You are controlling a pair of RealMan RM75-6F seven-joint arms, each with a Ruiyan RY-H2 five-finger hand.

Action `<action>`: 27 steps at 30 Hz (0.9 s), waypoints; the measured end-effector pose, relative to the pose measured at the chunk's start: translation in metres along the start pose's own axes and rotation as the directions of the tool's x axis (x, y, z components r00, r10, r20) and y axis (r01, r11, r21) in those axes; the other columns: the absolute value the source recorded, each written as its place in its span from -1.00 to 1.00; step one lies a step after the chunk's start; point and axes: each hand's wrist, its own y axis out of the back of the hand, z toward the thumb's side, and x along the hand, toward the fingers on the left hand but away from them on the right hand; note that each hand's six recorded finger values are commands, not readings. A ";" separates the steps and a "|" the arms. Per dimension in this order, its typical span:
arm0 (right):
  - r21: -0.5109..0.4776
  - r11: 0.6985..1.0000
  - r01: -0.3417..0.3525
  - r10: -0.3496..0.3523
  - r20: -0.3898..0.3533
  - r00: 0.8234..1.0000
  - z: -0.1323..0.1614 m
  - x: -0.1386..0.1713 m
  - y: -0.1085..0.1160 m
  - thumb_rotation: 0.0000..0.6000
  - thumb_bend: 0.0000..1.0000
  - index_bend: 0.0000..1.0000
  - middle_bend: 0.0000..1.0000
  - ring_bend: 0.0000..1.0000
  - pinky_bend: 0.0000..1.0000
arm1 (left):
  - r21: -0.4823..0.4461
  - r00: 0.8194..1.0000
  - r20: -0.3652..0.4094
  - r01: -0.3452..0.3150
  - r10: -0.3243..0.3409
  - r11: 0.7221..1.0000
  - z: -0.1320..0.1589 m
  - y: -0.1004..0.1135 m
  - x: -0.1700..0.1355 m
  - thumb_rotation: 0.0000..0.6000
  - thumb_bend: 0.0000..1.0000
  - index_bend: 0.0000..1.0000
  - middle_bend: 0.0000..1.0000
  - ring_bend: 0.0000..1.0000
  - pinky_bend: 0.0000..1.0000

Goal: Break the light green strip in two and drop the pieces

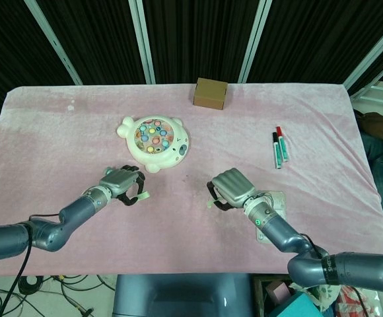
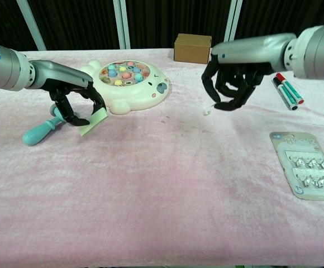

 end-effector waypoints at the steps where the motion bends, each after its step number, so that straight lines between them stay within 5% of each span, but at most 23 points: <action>1: -0.002 1.000 -0.008 0.008 0.003 1.000 0.000 -0.002 -0.006 1.00 -0.03 0.55 0.56 0.70 0.30 | 0.019 1.000 -0.010 -0.008 0.009 1.000 0.000 0.000 0.001 1.00 0.05 0.14 -0.68 -1.00 -1.00; 7: -0.006 0.999 -0.054 0.054 0.035 0.998 -0.003 -0.016 -0.041 1.00 -0.04 0.55 0.56 0.70 0.30 | 0.178 0.995 -0.058 -0.073 0.084 0.981 0.013 0.003 0.010 1.00 0.05 0.12 -0.68 -1.00 -1.00; 15: -0.002 0.996 -0.091 0.090 0.054 0.994 -0.001 -0.021 -0.059 1.00 -0.15 0.44 0.55 0.68 0.30 | 0.301 0.984 -0.131 -0.072 0.116 0.951 0.029 -0.013 0.022 1.00 -0.10 0.01 -0.72 -1.00 -1.00; 23: 0.007 0.993 -0.120 0.119 0.071 0.990 0.000 -0.022 -0.063 1.00 -0.63 -0.40 0.52 0.66 0.30 | 0.340 0.981 -0.129 -0.095 0.147 0.936 0.041 -0.015 0.024 1.00 -0.65 -0.68 -0.82 -1.00 -1.00; 27: 0.017 0.987 -0.157 0.155 0.088 0.984 -0.001 -0.020 -0.065 1.00 -0.72 -0.66 0.45 0.61 0.30 | 0.328 0.982 -0.130 -0.086 0.135 0.941 0.042 -0.016 0.022 1.00 -0.73 -0.73 -0.84 -1.00 -1.00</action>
